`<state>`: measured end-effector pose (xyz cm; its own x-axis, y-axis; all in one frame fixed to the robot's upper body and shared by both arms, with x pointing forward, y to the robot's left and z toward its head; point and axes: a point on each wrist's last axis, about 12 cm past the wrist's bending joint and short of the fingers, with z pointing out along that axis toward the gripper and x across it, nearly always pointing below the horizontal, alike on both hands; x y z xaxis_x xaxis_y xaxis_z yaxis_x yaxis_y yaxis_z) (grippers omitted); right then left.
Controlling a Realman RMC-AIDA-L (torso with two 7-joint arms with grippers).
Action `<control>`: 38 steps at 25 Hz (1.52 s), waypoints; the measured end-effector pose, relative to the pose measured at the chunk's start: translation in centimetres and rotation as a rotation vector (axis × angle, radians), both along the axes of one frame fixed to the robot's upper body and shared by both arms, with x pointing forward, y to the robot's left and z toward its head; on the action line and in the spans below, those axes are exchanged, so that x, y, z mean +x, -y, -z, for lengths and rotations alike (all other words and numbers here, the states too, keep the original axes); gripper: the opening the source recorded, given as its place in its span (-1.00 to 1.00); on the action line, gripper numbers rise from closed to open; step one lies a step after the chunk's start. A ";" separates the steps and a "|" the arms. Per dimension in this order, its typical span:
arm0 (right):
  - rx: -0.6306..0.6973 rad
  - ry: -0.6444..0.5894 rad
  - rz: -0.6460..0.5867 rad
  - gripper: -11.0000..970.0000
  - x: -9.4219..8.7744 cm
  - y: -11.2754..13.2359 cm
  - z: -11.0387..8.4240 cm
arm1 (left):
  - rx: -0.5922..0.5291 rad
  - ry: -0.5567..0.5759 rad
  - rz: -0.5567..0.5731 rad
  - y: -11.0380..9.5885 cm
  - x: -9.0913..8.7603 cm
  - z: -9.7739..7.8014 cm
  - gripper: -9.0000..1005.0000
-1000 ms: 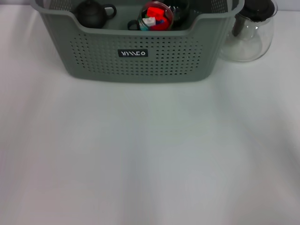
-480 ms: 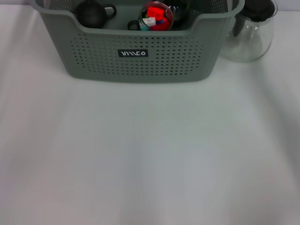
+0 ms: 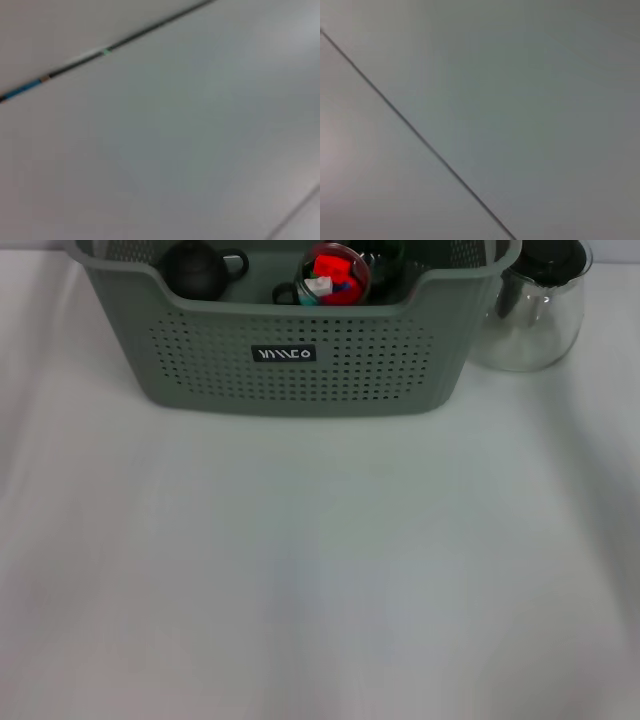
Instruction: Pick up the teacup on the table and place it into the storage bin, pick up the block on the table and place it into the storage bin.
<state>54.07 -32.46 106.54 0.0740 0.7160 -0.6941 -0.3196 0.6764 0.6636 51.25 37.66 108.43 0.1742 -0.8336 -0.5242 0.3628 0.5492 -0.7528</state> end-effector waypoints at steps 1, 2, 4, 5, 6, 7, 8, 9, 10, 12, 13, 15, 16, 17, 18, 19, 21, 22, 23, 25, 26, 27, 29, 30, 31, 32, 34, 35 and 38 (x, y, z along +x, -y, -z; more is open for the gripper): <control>-0.003 0.012 -0.010 0.78 -0.1 -0.2 -0.1 | 0.000 0.000 0.000 0.0 0.0 0.0 0.69; -0.004 0.024 -0.019 0.78 -0.1 -0.3 -0.2 | 0.011 0.007 0.008 0.1 0.0 -0.1 0.69; -0.003 0.061 -0.040 0.78 -0.5 -0.5 -0.6 | 0.039 0.035 0.026 0.5 0.0 -0.4 0.69; -0.002 0.078 -0.048 0.78 -0.6 -0.5 -0.7 | 0.042 0.045 0.030 0.6 -0.1 -0.5 0.69; -0.001 0.098 -0.055 0.78 -0.8 -0.5 -0.9 | 0.042 0.052 0.031 0.7 -0.1 -0.5 0.69; 0.001 0.119 -0.063 0.78 -1.0 -0.6 -1.1 | 0.042 0.056 0.033 0.7 -0.1 -0.5 0.69; 0.002 0.137 -0.069 0.78 -1.2 -0.6 -1.2 | 0.041 0.058 0.034 0.8 -0.2 -0.6 0.69; 0.003 0.150 -0.074 0.79 -1.3 -0.6 -1.4 | 0.041 0.060 0.033 0.7 -0.2 -0.6 0.69; 0.002 0.164 -0.081 0.79 -1.5 -0.7 -1.5 | 0.044 0.060 0.036 0.7 -0.1 -0.6 0.69; -0.006 0.155 -0.086 0.79 -1.3 -0.7 -1.5 | 0.054 0.047 0.054 0.7 0.2 -0.7 0.69; -0.006 0.155 -0.086 0.79 -1.3 -0.7 -1.5 | 0.055 0.035 0.062 0.7 0.4 -0.7 0.69; -0.011 0.145 -0.090 0.79 -1.1 -0.7 -1.5 | 0.051 0.024 0.066 0.6 0.6 -0.8 0.69; -0.011 0.145 -0.089 0.79 -1.1 -0.7 -1.5 | 0.051 0.024 0.065 0.6 0.6 -0.7 0.69; -0.011 0.145 -0.089 0.79 -1.1 -0.7 -1.5 | 0.051 0.024 0.065 0.6 0.6 -0.7 0.69; -0.011 0.146 -0.089 0.79 -1.1 -0.7 -1.5 | 0.051 0.024 0.064 0.6 0.5 -0.7 0.69; -0.011 0.146 -0.089 0.79 -1.1 -0.7 -1.5 | 0.051 0.025 0.064 0.5 0.5 -0.7 0.69; -0.010 0.147 -0.089 0.79 -1.1 -0.7 -1.5 | 0.051 0.025 0.064 0.5 0.5 -0.7 0.69; -0.010 0.147 -0.089 0.79 -1.1 -0.7 -1.5 | 0.051 0.026 0.063 0.6 0.5 -0.7 0.69; -0.010 0.147 -0.089 0.78 -1.1 -0.7 -1.5 | 0.051 0.026 0.063 0.6 0.5 -0.7 0.69; -0.010 0.148 -0.089 0.78 -1.1 -0.7 -1.5 | 0.052 0.026 0.063 0.6 0.5 -0.7 0.69; -0.009 0.149 -0.089 0.78 -1.1 -0.7 -1.5 | 0.052 0.026 0.063 0.6 0.5 -0.7 0.69; -0.009 0.149 -0.089 0.78 -1.1 -0.7 -1.5 | 0.052 0.027 0.063 0.6 0.5 -0.7 0.69; -0.009 0.149 -0.088 0.78 -1.2 -0.7 -1.5 | 0.052 0.027 0.063 0.6 0.5 -0.7 0.69; -0.009 0.150 -0.088 0.78 -1.2 -0.7 -1.5 | 0.052 0.027 0.063 0.6 0.5 -0.7 0.69; -0.009 0.150 -0.088 0.78 -1.2 -0.7 -1.5 | 0.052 0.027 0.063 0.6 0.5 -0.7 0.69; -0.009 0.150 -0.088 0.78 -1.2 -0.7 -1.5 | 0.052 0.027 0.063 0.6 0.5 -0.7 0.69; -0.009 0.150 -0.088 0.78 -1.2 -0.7 -1.5 | 0.052 0.027 0.063 0.6 0.5 -0.7 0.69; -0.009 0.150 -0.088 0.78 -1.2 -0.7 -1.5 | 0.052 0.027 0.062 0.6 0.5 -0.7 0.69; -0.009 0.151 -0.088 0.78 -1.2 -0.7 -1.5 | 0.053 0.028 0.062 0.6 0.4 -0.7 0.69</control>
<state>52.89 -31.80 108.06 0.1152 0.7183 -0.6861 -0.4734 0.6470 0.5978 51.70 37.10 109.16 0.1379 -0.8147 -0.5633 0.4177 0.5635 -0.7127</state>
